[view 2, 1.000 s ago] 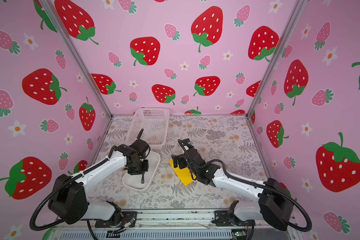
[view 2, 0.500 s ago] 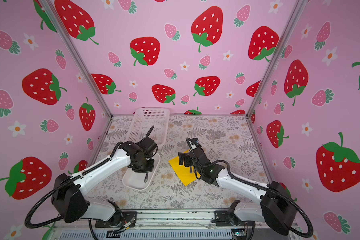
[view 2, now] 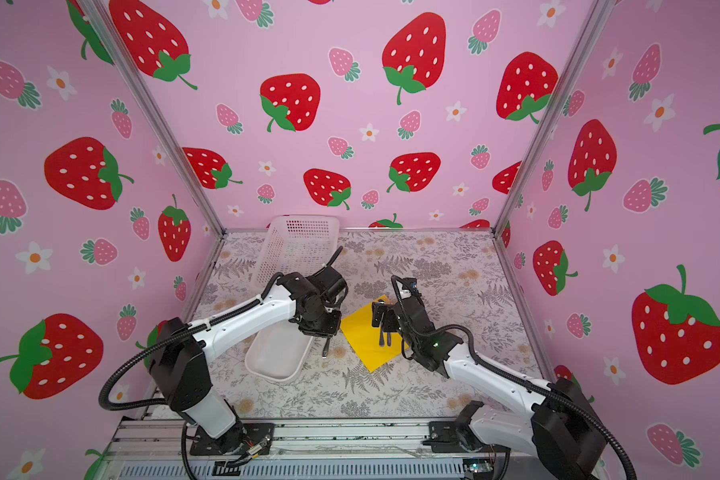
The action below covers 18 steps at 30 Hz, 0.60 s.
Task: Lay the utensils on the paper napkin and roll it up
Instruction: 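Lift the knife with the left gripper and carry it over the napkin, then lower the knife beside the spoon on the napkin with the left gripper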
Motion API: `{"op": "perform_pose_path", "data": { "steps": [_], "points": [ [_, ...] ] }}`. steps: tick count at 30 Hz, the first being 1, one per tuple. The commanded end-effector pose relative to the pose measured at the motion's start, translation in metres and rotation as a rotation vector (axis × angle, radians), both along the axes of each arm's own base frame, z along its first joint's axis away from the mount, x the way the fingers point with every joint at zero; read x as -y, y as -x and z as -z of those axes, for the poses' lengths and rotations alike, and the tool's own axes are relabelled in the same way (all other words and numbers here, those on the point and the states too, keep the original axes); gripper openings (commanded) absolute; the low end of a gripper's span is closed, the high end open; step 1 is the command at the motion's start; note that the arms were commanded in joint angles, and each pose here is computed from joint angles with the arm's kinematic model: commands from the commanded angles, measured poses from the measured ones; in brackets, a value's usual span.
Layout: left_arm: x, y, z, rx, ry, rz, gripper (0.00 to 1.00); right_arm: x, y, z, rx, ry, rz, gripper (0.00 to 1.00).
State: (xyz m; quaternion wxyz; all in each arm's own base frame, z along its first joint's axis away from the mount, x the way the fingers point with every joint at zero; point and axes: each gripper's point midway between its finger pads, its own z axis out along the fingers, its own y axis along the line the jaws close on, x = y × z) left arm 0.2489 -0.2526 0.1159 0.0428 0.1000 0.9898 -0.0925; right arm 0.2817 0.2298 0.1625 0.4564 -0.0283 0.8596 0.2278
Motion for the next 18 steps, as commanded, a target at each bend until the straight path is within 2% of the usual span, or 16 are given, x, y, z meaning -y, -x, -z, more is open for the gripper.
{"op": "perform_pose_path", "data": {
  "steps": [1, 10, 18],
  "points": [
    [0.032, -0.016, -0.005, 0.004, 0.091, 0.007, 0.07, 0.013, 0.001, 0.017, -0.074, -0.005, 0.034, 1.00],
    [0.071, -0.043, 0.027, -0.053, 0.125, -0.006, 0.07, 0.023, 0.003, 0.040, -0.158, -0.025, 0.016, 1.00],
    [0.092, -0.054, 0.050, -0.098, 0.161, -0.021, 0.07, 0.026, 0.005, 0.057, -0.219, -0.028, 0.006, 1.00]
  ]
}}
